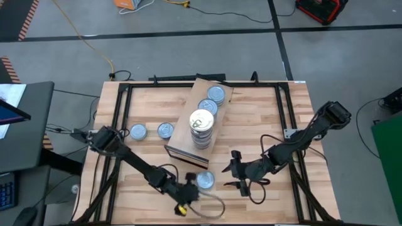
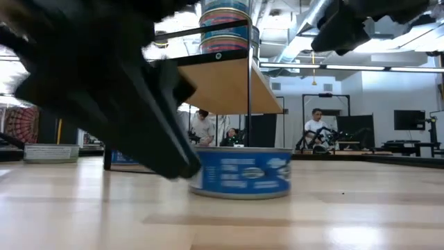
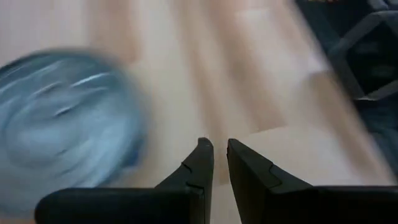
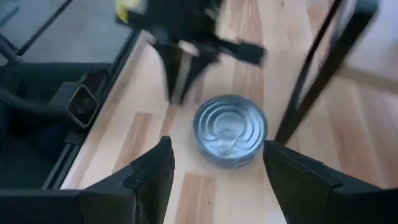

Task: Stack canned seafood by type on shelf
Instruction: Stack the blue tuna can on top of the blue tuna can on the shelf

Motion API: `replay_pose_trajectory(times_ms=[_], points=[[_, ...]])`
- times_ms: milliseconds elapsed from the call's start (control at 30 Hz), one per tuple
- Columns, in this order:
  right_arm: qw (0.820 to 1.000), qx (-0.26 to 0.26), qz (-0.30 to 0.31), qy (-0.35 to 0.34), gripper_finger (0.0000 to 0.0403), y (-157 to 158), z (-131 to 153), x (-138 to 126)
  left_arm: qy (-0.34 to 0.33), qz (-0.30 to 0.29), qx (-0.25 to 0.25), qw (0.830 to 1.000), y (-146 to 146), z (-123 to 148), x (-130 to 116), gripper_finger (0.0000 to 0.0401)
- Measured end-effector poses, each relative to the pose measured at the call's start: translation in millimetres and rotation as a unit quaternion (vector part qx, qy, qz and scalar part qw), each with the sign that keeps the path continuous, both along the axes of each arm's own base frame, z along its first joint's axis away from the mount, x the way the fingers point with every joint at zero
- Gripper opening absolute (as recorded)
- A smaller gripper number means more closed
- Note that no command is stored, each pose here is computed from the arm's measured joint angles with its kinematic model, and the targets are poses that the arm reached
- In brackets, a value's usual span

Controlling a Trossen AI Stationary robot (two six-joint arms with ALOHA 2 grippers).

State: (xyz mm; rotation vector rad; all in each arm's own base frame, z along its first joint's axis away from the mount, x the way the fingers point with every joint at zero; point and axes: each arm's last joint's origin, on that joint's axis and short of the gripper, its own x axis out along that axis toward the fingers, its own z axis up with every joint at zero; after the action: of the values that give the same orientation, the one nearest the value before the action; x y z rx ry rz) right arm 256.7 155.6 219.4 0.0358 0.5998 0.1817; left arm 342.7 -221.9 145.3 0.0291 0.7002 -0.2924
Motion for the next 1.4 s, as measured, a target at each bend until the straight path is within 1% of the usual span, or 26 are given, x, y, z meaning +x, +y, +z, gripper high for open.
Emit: replay_pose_trajectory(times_ms=[67,167,333,533,633,800,900,1067,1200,1400], points=[[1.000,0.014,-0.012,0.013,0.0272,-0.9,1.0,-3.5,-0.005,-0.019,0.008,1.000,-6.8,7.7,1.9,0.0045],[0.999,0.031,-0.028,0.026,0.0272,-1.7,0.0,-4.6,0.008,-0.015,0.028,0.999,-11.0,16.3,2.7,0.0045],[0.998,0.024,-0.040,0.042,0.0272,-4.2,-9.8,0.9,0.029,0.009,0.054,0.998,-12.6,22.2,1.4,0.0045],[0.996,0.009,-0.062,0.059,0.0272,-12.5,-28.8,16.0,0.044,0.037,0.063,0.996,-9.9,19.6,-0.8,0.0045],[0.997,-0.009,-0.054,0.055,0.0272,-15.2,-40.2,26.4,0.044,0.038,0.068,0.996,-9.3,19.3,-0.8,0.0045],[0.999,-0.020,-0.008,0.040,0.0272,-14.3,-60.8,43.4,0.042,0.051,0.080,0.995,-8.3,18.9,-1.4,0.0045],[0.999,-0.023,-0.010,0.030,0.0269,-18.2,-63.0,48.6,0.039,0.055,0.089,0.994,-9.8,18.7,-3.0,0.0045],[0.999,-0.020,-0.018,0.030,0.0251,-21.8,-63.0,50.3,0.027,0.061,0.111,0.992,-12.6,19.0,-5.7,0.0045],[0.999,-0.020,-0.016,0.040,0.0231,-20.4,-68.0,50.2,0.025,0.069,0.116,0.991,-8.2,19.0,-2.7,0.0045],[0.998,-0.014,-0.003,0.059,0.0204,-19.3,-80.1,52.4,0.030,0.099,0.100,0.990,2.3,19.0,4.1,0.0045]])
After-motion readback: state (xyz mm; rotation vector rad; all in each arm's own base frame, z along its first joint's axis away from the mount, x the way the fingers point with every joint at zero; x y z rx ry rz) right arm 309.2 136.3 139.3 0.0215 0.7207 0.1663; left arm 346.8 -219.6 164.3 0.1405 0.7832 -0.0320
